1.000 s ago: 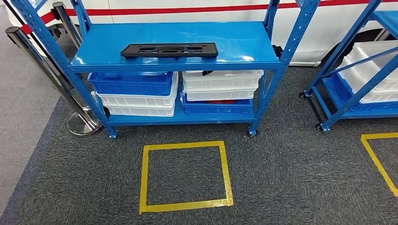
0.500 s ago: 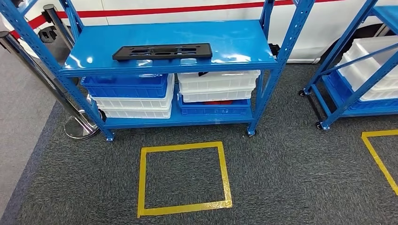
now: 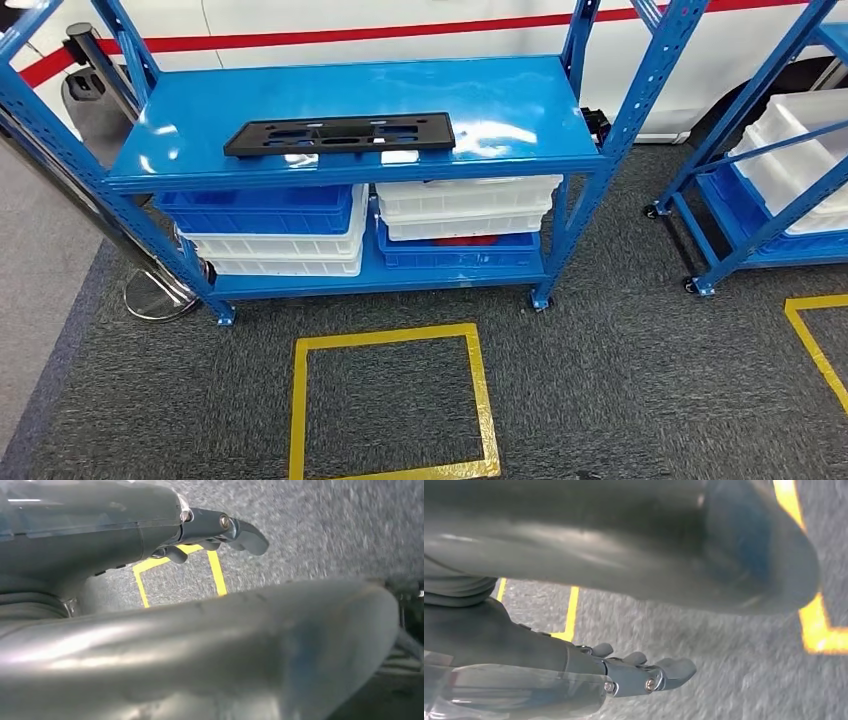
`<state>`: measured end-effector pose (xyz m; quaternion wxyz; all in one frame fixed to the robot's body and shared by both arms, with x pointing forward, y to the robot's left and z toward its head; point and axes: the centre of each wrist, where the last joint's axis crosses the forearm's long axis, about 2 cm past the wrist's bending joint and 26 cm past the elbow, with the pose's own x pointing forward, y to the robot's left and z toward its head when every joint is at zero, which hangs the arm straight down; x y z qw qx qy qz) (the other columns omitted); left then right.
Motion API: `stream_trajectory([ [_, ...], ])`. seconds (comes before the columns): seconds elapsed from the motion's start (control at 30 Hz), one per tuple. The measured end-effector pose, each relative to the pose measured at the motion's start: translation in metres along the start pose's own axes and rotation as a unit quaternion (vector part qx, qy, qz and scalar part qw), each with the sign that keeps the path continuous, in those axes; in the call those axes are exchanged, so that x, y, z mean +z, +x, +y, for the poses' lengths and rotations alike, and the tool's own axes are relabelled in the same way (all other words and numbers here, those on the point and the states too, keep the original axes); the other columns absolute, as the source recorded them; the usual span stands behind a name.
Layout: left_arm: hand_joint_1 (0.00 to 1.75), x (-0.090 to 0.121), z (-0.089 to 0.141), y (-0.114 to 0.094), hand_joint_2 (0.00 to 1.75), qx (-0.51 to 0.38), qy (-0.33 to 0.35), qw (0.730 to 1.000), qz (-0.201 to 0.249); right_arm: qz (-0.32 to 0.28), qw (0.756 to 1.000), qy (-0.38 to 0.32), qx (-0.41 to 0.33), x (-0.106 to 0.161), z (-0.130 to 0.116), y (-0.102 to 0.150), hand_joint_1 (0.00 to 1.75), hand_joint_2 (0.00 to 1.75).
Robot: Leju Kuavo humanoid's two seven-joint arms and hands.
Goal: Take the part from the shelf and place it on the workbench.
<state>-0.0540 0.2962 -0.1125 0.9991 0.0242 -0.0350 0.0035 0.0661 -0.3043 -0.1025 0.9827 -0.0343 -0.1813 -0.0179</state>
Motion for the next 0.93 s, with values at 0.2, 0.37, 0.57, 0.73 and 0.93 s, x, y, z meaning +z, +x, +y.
stream_trajectory([
  [0.2, 0.00, -0.003, -0.002, 0.068, 0.00, 0.009, -0.010, 0.996, -0.093, 0.075, 0.997, 0.017, 0.006, 0.016, 0.004, -0.064, 0.00, 0.00],
  [0.37, 0.00, 0.003, -0.002, 0.123, 0.00, 0.013, -0.014, 0.985, -0.169, 0.153, 0.988, 0.023, 0.010, 0.038, 0.002, -0.124, 0.00, 0.00],
  [0.57, 0.00, -0.001, -0.005, 0.019, 0.00, 0.017, -0.020, 0.999, -0.037, 0.006, 0.999, 0.033, 0.006, 0.006, 0.009, -0.023, 0.00, 1.75],
  [0.73, 0.00, 0.011, -0.003, -0.060, 0.00, 0.008, -0.020, 0.998, 0.064, -0.093, 0.995, 0.034, 0.002, -0.002, 0.011, 0.051, 0.00, 1.75],
  [0.93, 0.00, 0.001, -0.001, -0.003, 0.00, 0.007, -0.019, 1.000, -0.007, -0.020, 0.999, 0.038, 0.005, 0.005, 0.014, -0.007, 0.00, 1.75],
])
